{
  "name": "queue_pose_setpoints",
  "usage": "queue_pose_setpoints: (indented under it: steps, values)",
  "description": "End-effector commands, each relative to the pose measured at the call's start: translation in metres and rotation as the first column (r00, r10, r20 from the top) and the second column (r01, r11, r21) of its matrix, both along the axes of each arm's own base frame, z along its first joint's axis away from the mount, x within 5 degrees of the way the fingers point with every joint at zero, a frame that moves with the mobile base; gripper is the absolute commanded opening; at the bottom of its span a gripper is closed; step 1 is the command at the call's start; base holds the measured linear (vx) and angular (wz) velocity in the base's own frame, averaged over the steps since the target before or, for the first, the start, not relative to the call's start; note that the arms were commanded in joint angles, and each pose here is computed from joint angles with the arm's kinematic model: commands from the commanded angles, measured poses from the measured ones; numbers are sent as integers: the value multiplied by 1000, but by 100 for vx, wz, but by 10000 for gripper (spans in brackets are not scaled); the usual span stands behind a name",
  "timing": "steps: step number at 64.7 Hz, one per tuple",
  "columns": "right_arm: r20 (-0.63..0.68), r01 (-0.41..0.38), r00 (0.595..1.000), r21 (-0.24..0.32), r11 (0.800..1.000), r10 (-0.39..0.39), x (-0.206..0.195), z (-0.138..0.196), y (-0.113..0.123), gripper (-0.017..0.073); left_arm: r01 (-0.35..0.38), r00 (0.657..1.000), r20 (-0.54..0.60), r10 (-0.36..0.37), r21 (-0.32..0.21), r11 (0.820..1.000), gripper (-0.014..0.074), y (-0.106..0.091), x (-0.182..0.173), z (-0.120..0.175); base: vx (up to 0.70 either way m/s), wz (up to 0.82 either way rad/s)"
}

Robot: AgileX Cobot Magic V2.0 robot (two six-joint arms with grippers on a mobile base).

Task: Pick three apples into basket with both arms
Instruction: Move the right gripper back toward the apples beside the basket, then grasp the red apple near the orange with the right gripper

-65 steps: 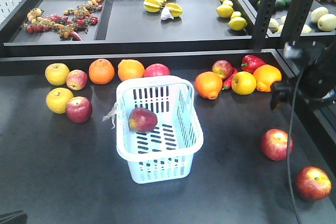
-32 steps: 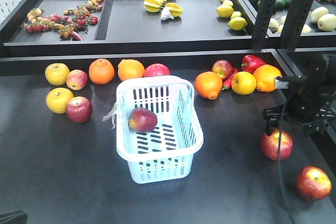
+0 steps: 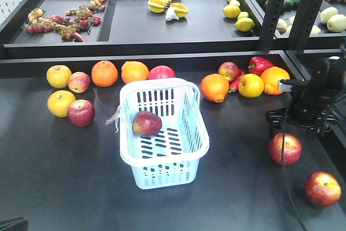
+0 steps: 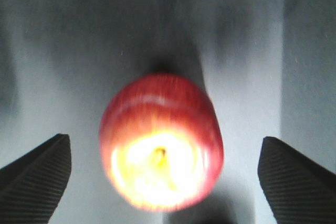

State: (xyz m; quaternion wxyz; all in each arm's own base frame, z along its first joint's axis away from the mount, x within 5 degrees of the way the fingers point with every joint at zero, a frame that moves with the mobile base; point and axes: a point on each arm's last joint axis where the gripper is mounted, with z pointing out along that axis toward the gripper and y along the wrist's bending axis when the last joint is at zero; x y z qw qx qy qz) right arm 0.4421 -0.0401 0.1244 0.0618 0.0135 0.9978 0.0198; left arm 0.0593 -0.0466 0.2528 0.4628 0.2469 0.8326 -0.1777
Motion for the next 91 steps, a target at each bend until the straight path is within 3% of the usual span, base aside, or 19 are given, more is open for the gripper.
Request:
queue_pose_setpoints:
  steps: [1, 28, 42, 52, 65, 78, 85, 91]
  values:
    - [54, 9, 998, -4, 1000, -8, 6, 23, -4, 685, -21, 998, 51, 24, -56, 998, -7, -1, 4, 12, 0, 0]
    - [-21, 24, 999, 6, 1000, -24, 5, -4, -4, 629, -21, 998, 51, 24, -56, 998, -7, -1, 4, 12, 0, 0]
    - [-22, 25, 999, 8, 1000, -25, 5, -3, -4, 437, -21, 998, 51, 24, -56, 998, -7, -1, 4, 12, 0, 0]
    - [-15, 18, 1000, 43, 999, -18, 4, 6, 0, 279, -21, 998, 51, 24, -56, 998, -7, -1, 4, 12, 0, 0]
    - [73, -18, 997, 90, 996, 11, -1, 52, 6, 150, -21, 998, 51, 24, -56, 998, -7, -1, 4, 12, 0, 0]
    - [189, -62, 981, 137, 989, 35, -19, 122, 14, 99, -21, 998, 51, 24, -56, 998, -7, -1, 4, 12, 0, 0]
    - [234, -134, 968, 185, 974, 89, -35, 156, 31, 95, -21, 998, 51, 24, -56, 998, -7, -1, 4, 12, 0, 0]
    - [251, -225, 954, 228, 947, 166, -47, 176, 56, 95, -21, 998, 51, 24, -56, 998, -7, -1, 4, 12, 0, 0]
